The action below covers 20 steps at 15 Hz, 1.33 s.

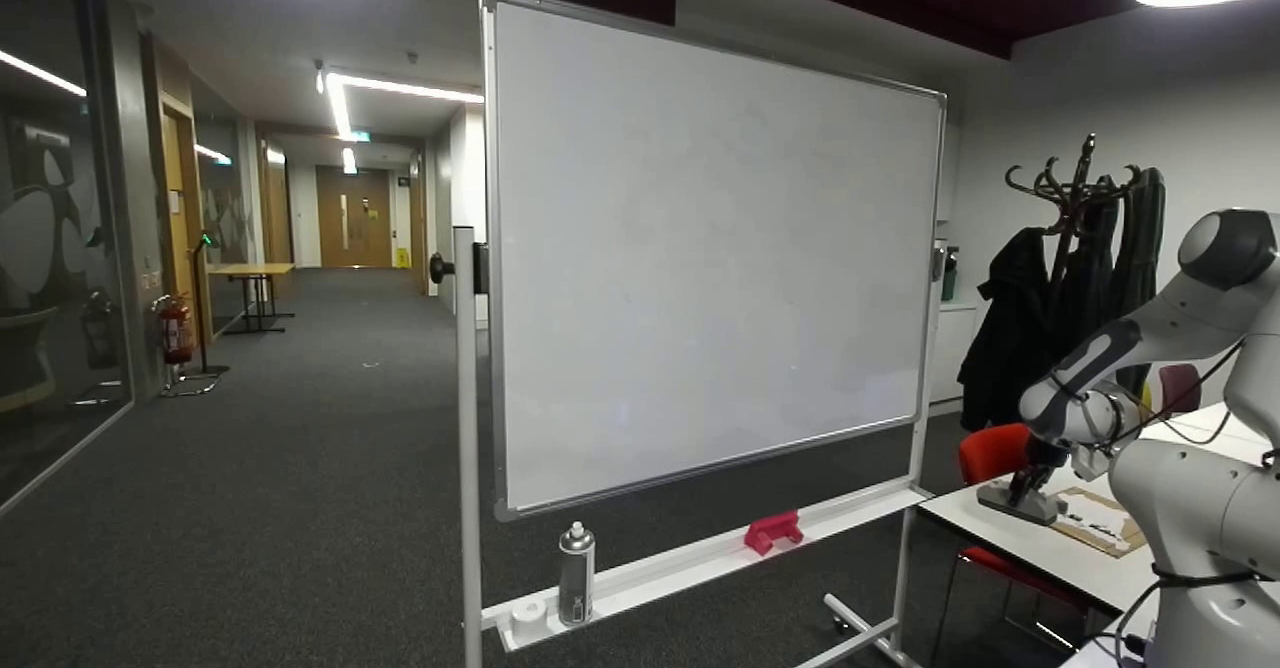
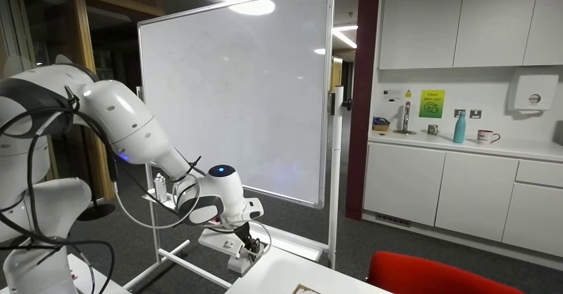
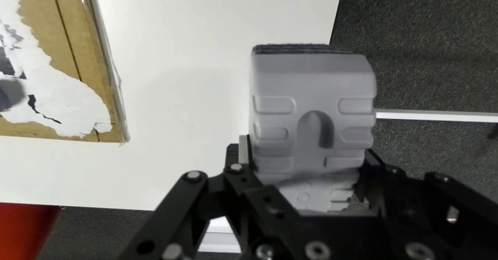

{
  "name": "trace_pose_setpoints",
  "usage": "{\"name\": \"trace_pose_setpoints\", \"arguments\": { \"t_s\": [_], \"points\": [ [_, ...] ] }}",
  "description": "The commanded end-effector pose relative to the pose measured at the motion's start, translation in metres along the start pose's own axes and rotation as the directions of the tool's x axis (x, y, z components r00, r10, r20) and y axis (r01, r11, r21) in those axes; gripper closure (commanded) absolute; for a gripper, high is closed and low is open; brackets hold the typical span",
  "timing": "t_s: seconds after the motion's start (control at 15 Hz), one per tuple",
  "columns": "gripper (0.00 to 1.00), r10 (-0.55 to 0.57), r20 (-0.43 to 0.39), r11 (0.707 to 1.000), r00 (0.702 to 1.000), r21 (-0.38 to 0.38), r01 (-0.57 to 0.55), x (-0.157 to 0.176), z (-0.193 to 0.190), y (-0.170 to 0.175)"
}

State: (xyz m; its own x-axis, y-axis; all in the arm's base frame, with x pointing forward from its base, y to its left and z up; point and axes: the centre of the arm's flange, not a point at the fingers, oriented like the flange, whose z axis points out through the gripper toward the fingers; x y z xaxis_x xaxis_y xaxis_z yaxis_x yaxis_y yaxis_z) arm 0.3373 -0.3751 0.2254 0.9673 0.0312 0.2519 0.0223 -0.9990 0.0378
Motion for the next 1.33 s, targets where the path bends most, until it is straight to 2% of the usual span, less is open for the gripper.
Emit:
{"name": "trace_pose_setpoints", "arguments": {
  "t_s": [0.0,0.53,1.27],
  "points": [
    [0.65,0.032,-0.042,0.999,0.999,-0.025,-0.033,0.009,0.010,0.005],
    [0.65,0.068,-0.044,0.997,0.997,-0.020,-0.069,-0.001,0.024,0.022],
    [0.65,0.069,-0.033,0.997,0.997,-0.037,-0.070,0.029,0.047,0.030]
  ]
}}
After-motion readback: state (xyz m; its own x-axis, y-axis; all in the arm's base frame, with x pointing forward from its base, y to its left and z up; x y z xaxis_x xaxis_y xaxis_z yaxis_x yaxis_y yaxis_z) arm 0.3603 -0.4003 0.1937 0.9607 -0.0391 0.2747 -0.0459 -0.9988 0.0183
